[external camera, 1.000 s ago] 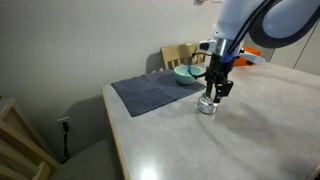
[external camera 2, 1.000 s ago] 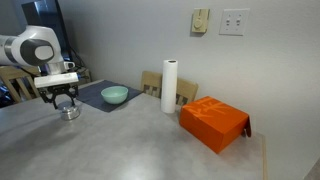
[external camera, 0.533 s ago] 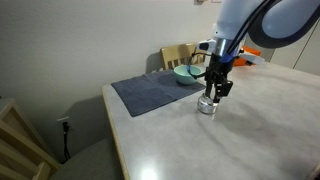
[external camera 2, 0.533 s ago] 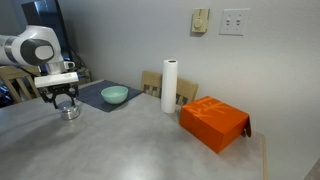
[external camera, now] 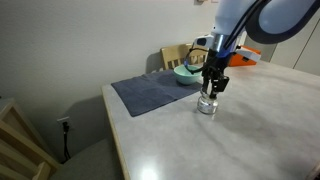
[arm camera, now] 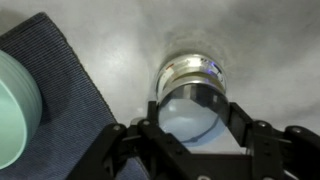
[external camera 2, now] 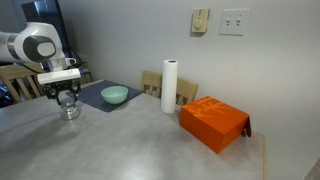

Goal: Place the silver lid on top of the silver tin

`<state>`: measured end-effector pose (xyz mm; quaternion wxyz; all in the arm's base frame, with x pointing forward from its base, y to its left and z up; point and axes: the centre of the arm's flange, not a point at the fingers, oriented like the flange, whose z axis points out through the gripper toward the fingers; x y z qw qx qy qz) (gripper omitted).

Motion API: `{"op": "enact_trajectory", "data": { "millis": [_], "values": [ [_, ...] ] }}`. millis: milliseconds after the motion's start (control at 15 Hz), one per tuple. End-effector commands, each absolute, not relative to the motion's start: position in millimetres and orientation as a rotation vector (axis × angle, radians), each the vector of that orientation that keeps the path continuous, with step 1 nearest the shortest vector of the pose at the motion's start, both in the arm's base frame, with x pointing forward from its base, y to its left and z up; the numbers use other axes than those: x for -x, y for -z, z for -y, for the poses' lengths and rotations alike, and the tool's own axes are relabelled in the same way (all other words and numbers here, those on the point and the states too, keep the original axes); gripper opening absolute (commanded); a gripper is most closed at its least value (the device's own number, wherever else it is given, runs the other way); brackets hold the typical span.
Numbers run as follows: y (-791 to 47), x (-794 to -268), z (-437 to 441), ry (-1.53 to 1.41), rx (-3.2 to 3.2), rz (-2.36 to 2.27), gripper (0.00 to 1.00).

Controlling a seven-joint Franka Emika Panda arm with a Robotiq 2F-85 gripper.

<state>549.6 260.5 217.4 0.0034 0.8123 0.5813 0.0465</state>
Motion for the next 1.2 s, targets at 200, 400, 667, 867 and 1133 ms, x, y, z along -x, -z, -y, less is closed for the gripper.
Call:
{"op": "enact_trajectory", "data": {
  "millis": [200, 400, 667, 867, 1133],
  "values": [
    [-207, -566, -256, -0.087, -2.560, -1.828, 0.44],
    [-195, -568, -259, -0.057, -2.563, -1.847, 0.44],
    [-194, -572, -264, -0.034, -2.559, -1.847, 0.44],
    [-196, -569, -266, -0.027, -2.568, -1.833, 0.44],
    [-198, -562, -268, -0.035, -2.561, -1.835, 0.44]
  ]
}}
